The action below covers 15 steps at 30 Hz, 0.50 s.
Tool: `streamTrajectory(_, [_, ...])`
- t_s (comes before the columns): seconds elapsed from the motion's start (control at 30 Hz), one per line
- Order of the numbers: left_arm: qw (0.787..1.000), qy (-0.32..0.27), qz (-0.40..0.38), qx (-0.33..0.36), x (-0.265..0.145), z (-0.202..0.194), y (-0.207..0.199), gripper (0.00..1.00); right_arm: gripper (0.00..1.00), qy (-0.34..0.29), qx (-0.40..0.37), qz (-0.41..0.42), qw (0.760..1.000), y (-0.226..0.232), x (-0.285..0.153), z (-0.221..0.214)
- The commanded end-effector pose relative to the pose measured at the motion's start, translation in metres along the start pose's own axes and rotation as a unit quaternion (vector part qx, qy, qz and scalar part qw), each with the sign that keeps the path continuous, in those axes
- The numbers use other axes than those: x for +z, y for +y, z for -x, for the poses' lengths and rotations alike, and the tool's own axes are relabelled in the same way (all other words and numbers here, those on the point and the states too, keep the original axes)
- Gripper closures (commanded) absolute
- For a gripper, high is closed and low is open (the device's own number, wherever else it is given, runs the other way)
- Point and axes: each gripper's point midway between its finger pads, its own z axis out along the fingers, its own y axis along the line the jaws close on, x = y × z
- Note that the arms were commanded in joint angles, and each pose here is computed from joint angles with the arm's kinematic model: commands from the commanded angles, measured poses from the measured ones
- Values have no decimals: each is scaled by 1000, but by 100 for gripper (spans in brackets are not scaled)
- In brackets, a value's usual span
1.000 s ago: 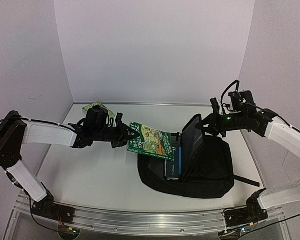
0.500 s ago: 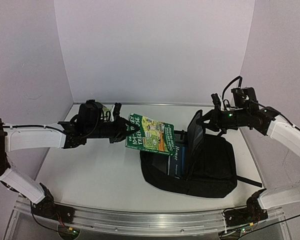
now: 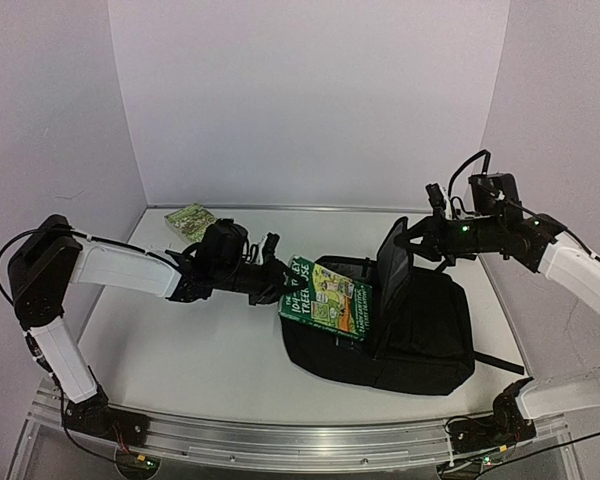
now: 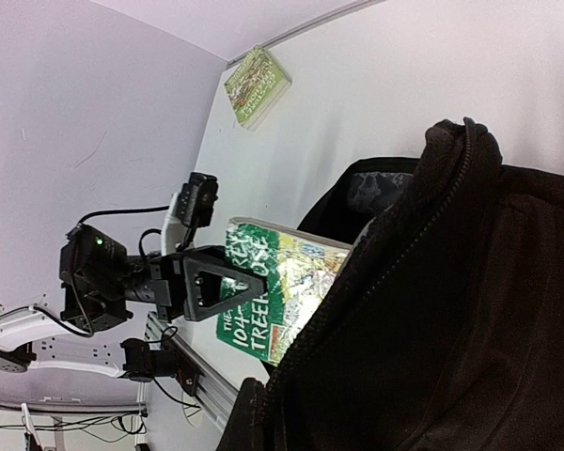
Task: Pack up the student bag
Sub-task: Place the book in the student bag.
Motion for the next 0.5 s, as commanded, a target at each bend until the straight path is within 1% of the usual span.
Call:
streamTrajectory(0.0, [998, -20, -46, 37, 10, 19, -34, 100, 100, -76, -55, 75, 993, 56, -31, 37])
streamTrajectory(0.07, [999, -7, -40, 32, 20, 13, -27, 100, 100, -78, -56, 76, 993, 57, -32, 37])
streamTrajectory(0.33, [998, 5, -26, 57, 63, 3, -48, 100, 100, -80, -54, 66, 993, 50, -28, 37])
streamTrajectory(0.47, [997, 33, -19, 61, 90, -9, -49, 100, 100, -82, -58, 64, 993, 48, -27, 37])
